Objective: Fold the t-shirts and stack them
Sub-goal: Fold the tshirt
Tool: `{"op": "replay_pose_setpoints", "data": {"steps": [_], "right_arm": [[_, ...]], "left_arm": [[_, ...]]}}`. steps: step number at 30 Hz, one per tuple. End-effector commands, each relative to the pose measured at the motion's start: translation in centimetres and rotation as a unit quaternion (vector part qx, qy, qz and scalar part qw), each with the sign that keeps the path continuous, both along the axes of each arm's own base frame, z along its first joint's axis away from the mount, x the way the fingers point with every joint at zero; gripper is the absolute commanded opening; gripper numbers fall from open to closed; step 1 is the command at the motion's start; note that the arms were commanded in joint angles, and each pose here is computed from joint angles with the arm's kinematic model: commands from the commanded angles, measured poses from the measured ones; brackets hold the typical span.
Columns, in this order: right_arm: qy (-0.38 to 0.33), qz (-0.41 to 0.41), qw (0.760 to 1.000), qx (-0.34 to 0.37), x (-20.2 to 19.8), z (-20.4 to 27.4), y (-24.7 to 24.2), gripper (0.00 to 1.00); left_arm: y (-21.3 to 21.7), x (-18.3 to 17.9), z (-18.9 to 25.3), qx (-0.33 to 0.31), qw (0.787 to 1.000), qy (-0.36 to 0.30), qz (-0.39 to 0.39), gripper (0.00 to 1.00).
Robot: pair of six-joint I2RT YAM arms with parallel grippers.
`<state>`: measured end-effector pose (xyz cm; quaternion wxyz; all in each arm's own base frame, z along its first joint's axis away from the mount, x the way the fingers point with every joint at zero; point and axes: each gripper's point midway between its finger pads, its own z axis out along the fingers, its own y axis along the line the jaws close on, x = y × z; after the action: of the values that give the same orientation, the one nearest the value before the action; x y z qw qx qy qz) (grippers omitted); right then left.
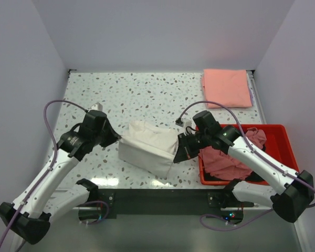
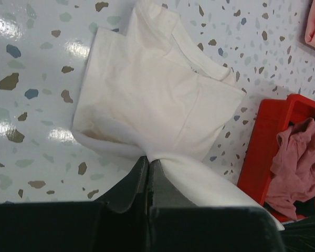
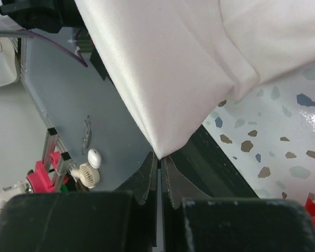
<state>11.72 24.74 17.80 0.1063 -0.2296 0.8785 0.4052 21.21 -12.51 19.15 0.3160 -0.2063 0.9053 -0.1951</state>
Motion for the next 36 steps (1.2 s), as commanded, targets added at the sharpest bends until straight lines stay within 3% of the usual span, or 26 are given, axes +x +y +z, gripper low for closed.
{"op": "replay_pose_setpoints", "data": {"steps": [1,16,22,36], "right_arm": [[0.007,0.026,0.999,0.024,0.5,0.6,0.5,0.0],[-0.009,-0.034,0.999,-0.028,7.4,-1.3,-1.2,0.0],[-0.048,-0.089,0.994,-0.05,11.7,-2.1,-1.9,0.0],[-0.084,-0.143,0.983,-0.08,18.4,-4.3,-2.4,0.0]], "left_arm": [[0.7,4.1,3.1,0.022,0.996,-0.083,0.037,0.0],[-1.1,11.3,0.8,0.049,0.996,-0.071,0.024,0.0],[-1.7,13.9,-0.4,0.047,0.996,-0.068,0.018,0.0],[-3.0,18.1,-4.3,0.047,0.998,-0.035,-0.004,0.0]]}}
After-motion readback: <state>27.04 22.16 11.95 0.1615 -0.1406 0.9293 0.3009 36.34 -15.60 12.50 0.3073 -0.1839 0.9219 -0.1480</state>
